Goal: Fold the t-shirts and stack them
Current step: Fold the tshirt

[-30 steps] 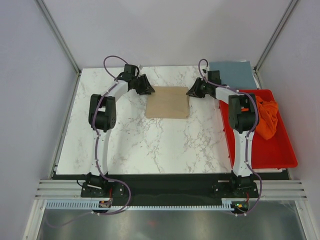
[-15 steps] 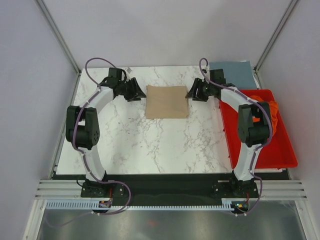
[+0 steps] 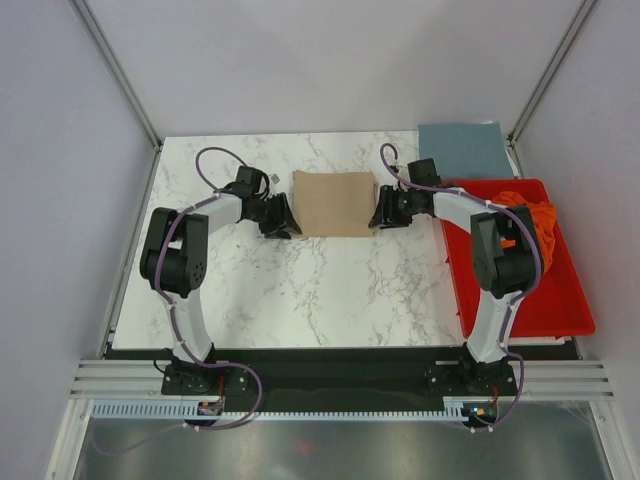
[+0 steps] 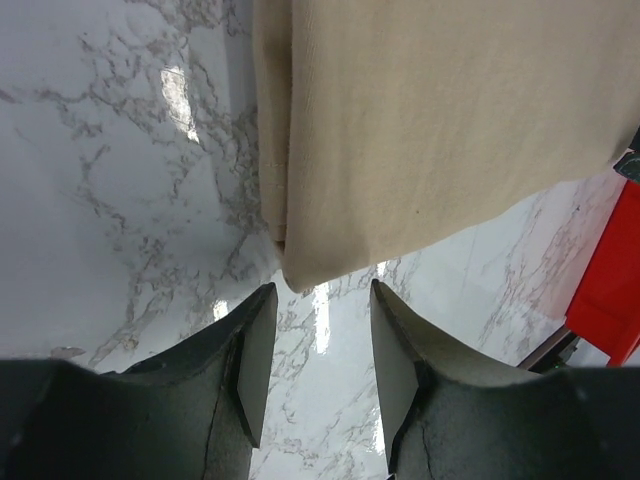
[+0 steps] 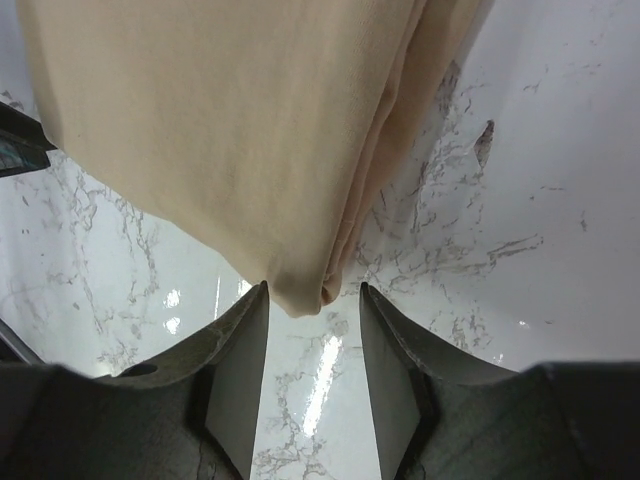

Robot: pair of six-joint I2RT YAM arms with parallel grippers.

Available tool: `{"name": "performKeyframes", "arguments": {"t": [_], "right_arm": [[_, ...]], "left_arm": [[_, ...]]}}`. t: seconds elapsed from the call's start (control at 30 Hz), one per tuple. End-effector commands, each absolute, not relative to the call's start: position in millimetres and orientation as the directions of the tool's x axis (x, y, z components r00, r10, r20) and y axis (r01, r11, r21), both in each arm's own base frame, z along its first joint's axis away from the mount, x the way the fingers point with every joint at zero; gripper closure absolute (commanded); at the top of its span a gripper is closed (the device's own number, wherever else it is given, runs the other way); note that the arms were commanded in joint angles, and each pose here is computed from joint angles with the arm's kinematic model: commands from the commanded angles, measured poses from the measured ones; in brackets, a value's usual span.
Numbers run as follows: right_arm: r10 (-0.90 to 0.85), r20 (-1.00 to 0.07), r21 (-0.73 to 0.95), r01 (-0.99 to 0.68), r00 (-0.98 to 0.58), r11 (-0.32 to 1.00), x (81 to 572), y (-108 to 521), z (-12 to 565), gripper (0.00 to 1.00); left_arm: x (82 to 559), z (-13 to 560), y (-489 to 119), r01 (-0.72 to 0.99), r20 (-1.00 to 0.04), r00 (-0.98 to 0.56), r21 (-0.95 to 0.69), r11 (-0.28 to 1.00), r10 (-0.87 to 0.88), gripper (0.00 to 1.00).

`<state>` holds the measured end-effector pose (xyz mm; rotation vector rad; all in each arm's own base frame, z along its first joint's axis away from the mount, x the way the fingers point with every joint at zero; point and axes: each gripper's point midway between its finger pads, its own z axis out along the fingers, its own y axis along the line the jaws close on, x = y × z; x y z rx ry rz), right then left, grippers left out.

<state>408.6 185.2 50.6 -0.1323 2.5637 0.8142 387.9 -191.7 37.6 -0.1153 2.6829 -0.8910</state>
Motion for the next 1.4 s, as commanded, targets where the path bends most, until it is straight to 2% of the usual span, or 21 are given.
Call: {"name": "performKeyframes", "arguments": {"t": [0.0, 0.13, 0.23, 0.27, 0.3, 0.33, 0.37, 0.4, 0.53, 0.57, 0.8, 0.93, 0.97, 1.13, 1.23, 1.33, 1.37], "right_arm": [[-0.004, -0.449, 0.524, -0.267, -0.893, 0.809, 404.3, 189.8, 36.0, 0.51], [0.0, -0.438, 0.526, -0.256, -0.899, 0.811, 400.6, 188.3, 24.6, 0.55], [0.001, -0.428, 0.523, -0.246, -0.904, 0.816, 398.6, 187.4, 16.4, 0.63], [0.001, -0.424, 0.521, -0.243, -0.906, 0.818, 397.5, 186.7, 13.5, 0.67], [0.004, -0.425, 0.519, -0.24, -0.905, 0.82, 398.4, 185.9, 12.9, 0.8], [0.002, -0.426, 0.518, -0.242, -0.905, 0.82, 397.6, 186.3, 12.7, 0.86], [0.004, -0.429, 0.518, -0.243, -0.903, 0.82, 395.8, 185.2, 12.9, 0.95], [0.002, -0.431, 0.519, -0.246, -0.902, 0.818, 394.4, 185.8, 13.6, 1.0], [0.03, -0.407, 0.549, -0.218, -0.913, 0.807, 372.1, 185.5, 13.2, 1.0], [0.045, -0.428, 0.559, -0.225, -0.903, 0.798, 370.3, 189.5, 22.5, 1.0], [0.117, -0.418, 0.569, -0.16, -0.901, 0.806, 323.6, 195.7, 25.9, 1.0], [0.097, -0.404, 0.558, -0.161, -0.909, 0.814, 291.7, 205.7, 27.0, 1.0], [0.1, -0.424, 0.552, -0.169, -0.9, 0.816, 289.1, 205.9, 33.9, 1.0], [0.134, -0.385, 0.521, -0.096, -0.913, 0.848, 263.5, 195.0, 22.2, 1.0], [0.138, -0.392, 0.52, -0.095, -0.91, 0.849, 257.9, 191.6, 22.4, 0.93], [0.142, -0.42, 0.52, -0.109, -0.896, 0.847, 260.0, 191.4, 36.0, 0.87], [0.145, -0.434, 0.519, -0.115, -0.889, 0.847, 262.2, 191.2, 43.6, 0.74]], "left_arm": [[392.5, 23.1, -193.0, 0.059, -0.293, -0.946, -0.572, 0.818, -0.137, 0.51], [391.0, 14.5, -195.7, 0.051, -0.275, -0.953, -0.568, 0.821, -0.131, 0.57], [391.5, 12.2, -193.4, 0.041, -0.274, -0.952, -0.556, 0.83, -0.137, 0.74], [392.3, 12.1, -192.0, 0.037, -0.277, -0.951, -0.552, 0.833, -0.141, 0.88], [392.2, 10.6, -189.9, 0.03, -0.278, -0.95, -0.542, 0.84, -0.145, 0.95], [390.6, 10.1, -189.1, 0.025, -0.274, -0.951, -0.54, 0.841, -0.147, 0.98], [390.0, 11.9, -188.2, 0.026, -0.278, -0.949, -0.537, 0.843, -0.148, 0.98], [389.2, 12.5, -187.1, 0.022, -0.279, -0.948, -0.533, 0.846, -0.151, 0.98], [375.3, 19.0, -183.0, 0.006, -0.27, -0.949, -0.526, 0.85, -0.16, 0.98], [373.4, 28.6, -182.9, 0.014, -0.285, -0.944, -0.532, 0.846, -0.164, 0.98], [327.5, 38.9, -174.8, 0.003, -0.25, -0.955, -0.541, 0.841, -0.157, 0.98], [301.6, 38.3, -171.8, -0.016, -0.204, -0.967, -0.548, 0.836, -0.153, 0.98], [294.5, 36.7, -169.7, -0.024, -0.189, -0.971, -0.542, 0.84, -0.15, 0.98], [268.3, 31.3, -149.5, -0.057, -0.184, -0.97, -0.465, 0.884, -0.159, 0.98], [261.9, 33.5, -140.5, -0.058, -0.184, -0.972, -0.421, 0.905, -0.148, 0.91], [262.7, 49.5, -143.5, -0.019, -0.193, -0.975, -0.436, 0.9, -0.114, 0.73], [262.5, 56.5, -145.6, -0.004, -0.202, -0.974, -0.449, 0.893, -0.105, 0.68]]}}
